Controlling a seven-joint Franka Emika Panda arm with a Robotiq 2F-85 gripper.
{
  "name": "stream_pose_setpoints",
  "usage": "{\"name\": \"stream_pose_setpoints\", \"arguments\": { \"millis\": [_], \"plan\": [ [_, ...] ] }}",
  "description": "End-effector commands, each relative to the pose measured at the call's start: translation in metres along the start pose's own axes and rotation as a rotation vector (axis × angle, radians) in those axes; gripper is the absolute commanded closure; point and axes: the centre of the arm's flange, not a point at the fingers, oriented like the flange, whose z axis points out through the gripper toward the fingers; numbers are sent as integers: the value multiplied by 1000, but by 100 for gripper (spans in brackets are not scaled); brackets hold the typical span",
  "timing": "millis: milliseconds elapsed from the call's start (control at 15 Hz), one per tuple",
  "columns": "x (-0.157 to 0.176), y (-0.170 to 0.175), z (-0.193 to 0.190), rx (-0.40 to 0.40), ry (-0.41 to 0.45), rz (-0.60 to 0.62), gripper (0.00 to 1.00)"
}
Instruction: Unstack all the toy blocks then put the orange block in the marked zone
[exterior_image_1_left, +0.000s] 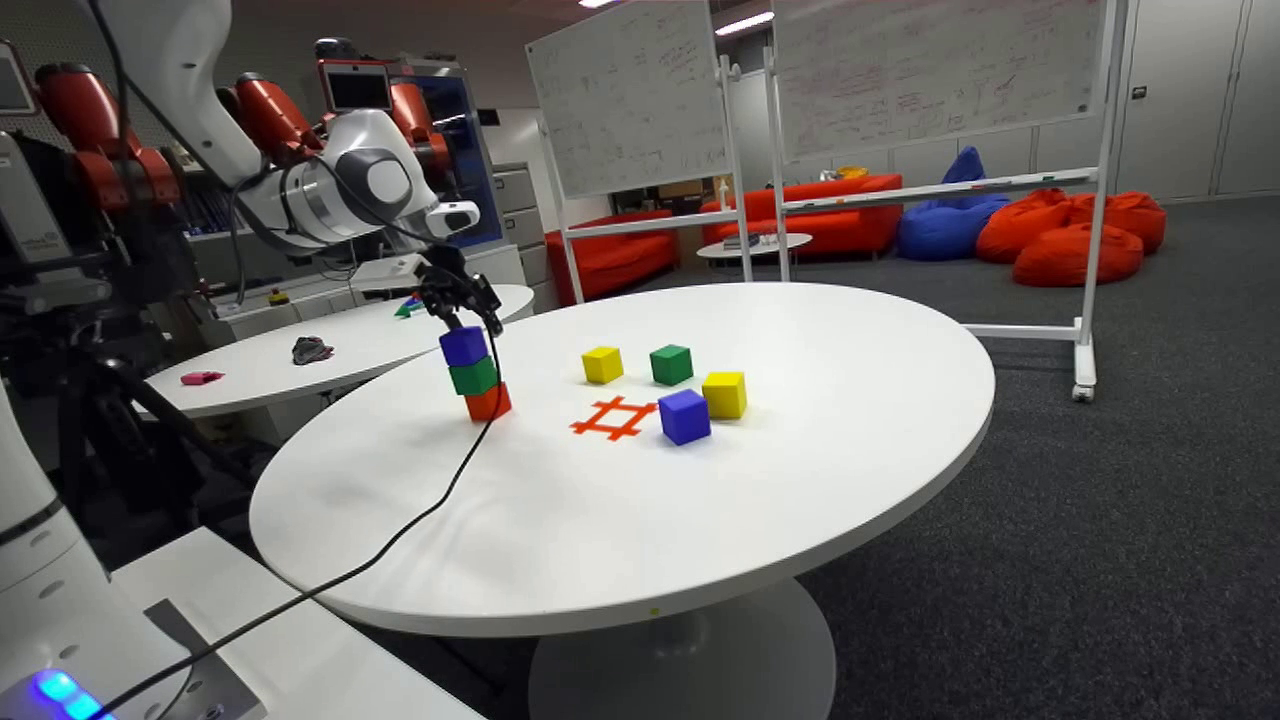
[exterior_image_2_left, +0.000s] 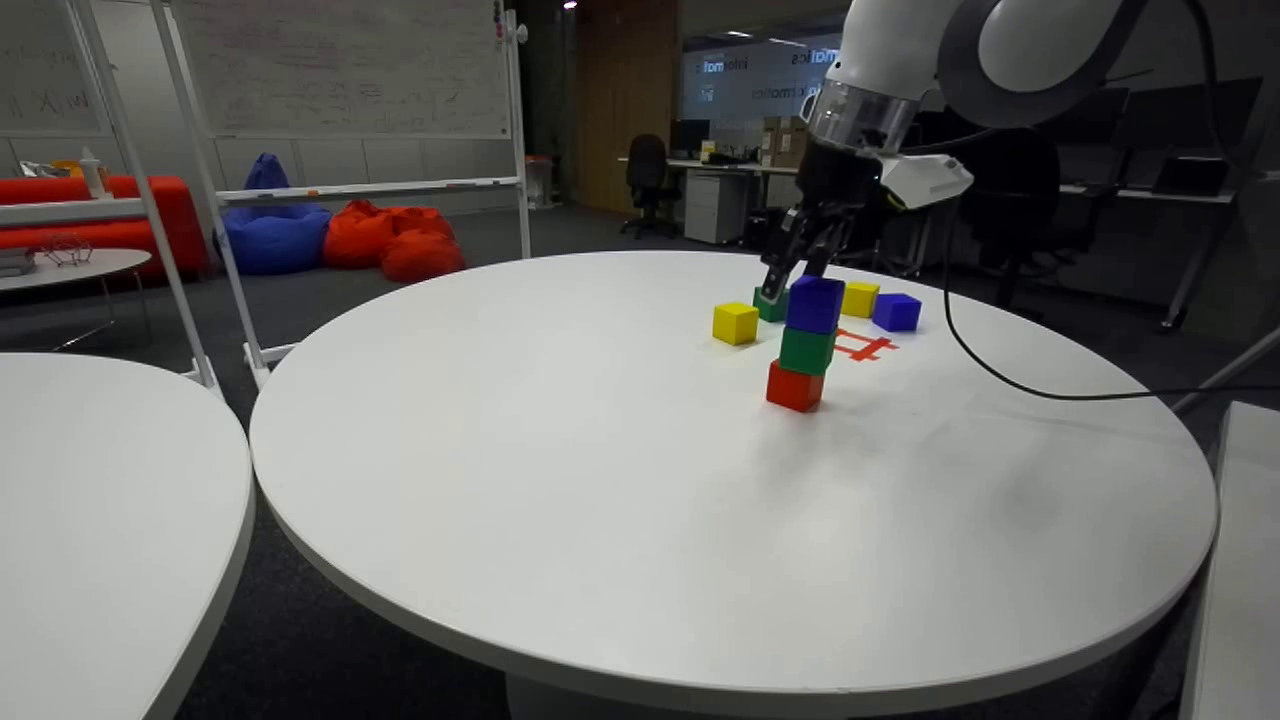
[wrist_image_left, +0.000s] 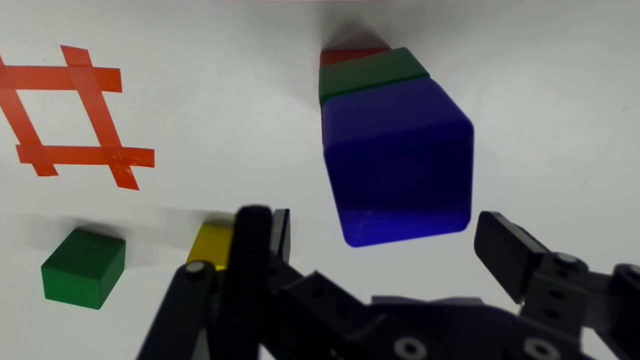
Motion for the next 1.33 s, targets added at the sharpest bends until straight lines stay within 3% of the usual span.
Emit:
{"name": "stream_pose_setpoints", "arguments": {
  "millis": [0,1267],
  "plan": [
    [0,-1,0,1,0,-1,0],
    [0,5,1,-6,-4,14,0]
  ]
}}
